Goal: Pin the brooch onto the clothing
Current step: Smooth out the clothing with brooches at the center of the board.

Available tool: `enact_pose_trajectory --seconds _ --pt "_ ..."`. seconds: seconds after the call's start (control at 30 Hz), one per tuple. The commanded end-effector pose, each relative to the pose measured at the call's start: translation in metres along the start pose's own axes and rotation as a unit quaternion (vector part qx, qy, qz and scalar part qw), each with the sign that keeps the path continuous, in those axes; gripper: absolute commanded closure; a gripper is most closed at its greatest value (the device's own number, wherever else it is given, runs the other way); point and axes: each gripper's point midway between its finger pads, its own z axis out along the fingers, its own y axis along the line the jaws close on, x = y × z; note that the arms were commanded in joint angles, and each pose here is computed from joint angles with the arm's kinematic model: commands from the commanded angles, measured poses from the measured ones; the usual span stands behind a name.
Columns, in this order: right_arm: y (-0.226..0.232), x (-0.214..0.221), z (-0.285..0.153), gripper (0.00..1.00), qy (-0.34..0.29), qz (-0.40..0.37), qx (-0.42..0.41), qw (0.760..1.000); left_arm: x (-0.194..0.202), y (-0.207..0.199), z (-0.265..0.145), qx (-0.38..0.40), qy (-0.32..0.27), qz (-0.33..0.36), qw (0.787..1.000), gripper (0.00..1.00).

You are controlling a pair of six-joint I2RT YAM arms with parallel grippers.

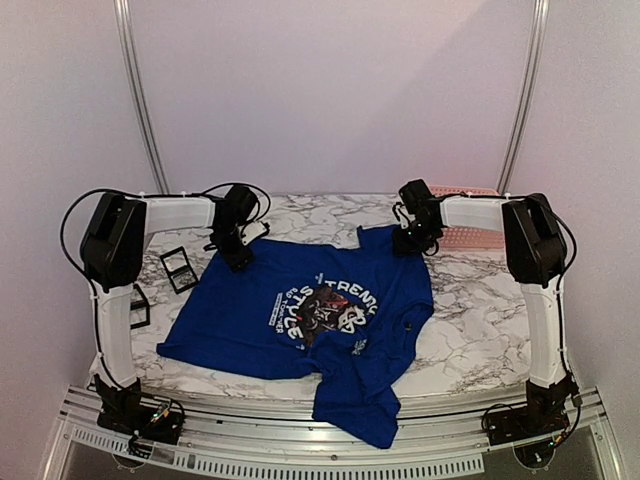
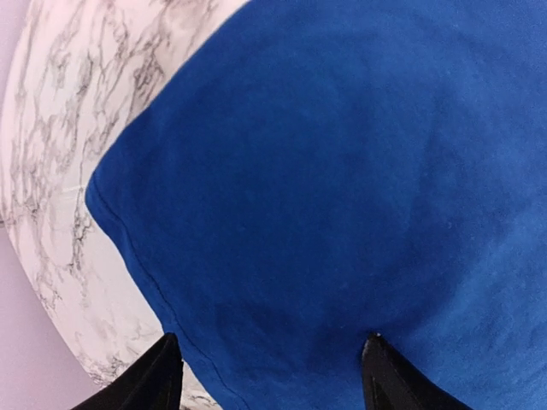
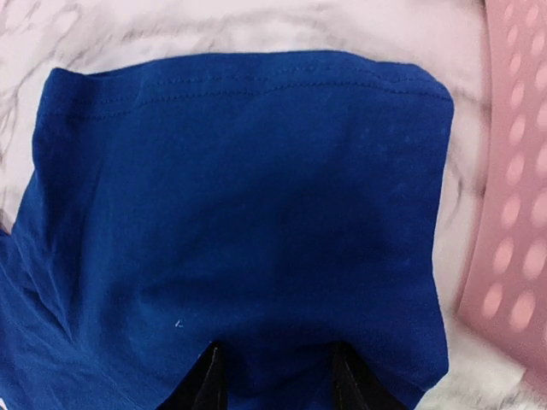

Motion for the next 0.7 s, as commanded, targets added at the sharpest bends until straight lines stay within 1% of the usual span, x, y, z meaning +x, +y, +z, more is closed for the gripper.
enact_pose_trajectory --seconds 0.0,0.1,0.2,0.3,0.37,0.43,0.5,0.57,0.67 --pt "-0.048 0.032 0.067 0.59 0.098 -0.039 0.069 0.992 0.025 -0.003 0.046 0.009 0.058 -0.020 0.998 0.27" --pt "-0.053 0.008 0.083 0.58 0.083 -0.044 0.064 0.993 0.020 0.009 0.055 0.000 0.059 -0.033 0.998 0.27" --pt "-0.051 -0.028 0.080 0.57 0.035 -0.047 0.058 0.997 0.011 0.024 0.060 -0.017 0.056 -0.043 0.997 0.27" --pt "-0.032 -0.054 0.064 0.56 -0.002 -0.064 0.019 0.998 0.009 0.032 0.063 -0.028 0.057 -0.044 0.997 0.27" --pt "-0.011 -0.074 0.041 0.55 -0.033 -0.091 -0.006 0.995 0.006 0.034 0.063 -0.032 0.054 -0.045 0.997 0.27" --pt "0.014 -0.089 0.017 0.53 -0.062 -0.137 -0.032 0.988 0.004 0.036 0.063 -0.035 0.051 -0.049 0.997 0.27" --pt "0.039 -0.106 -0.016 0.51 -0.095 -0.167 -0.064 0.979 0.002 0.039 0.060 -0.039 0.048 -0.054 0.997 0.27" --pt "0.056 -0.122 -0.056 0.50 -0.128 -0.170 -0.098 0.972 -0.002 0.043 0.055 -0.042 0.039 -0.060 0.997 0.27" --pt "0.077 -0.124 -0.097 0.48 -0.150 -0.160 -0.140 0.966 -0.016 0.051 0.031 -0.041 0.003 -0.069 0.997 0.27"
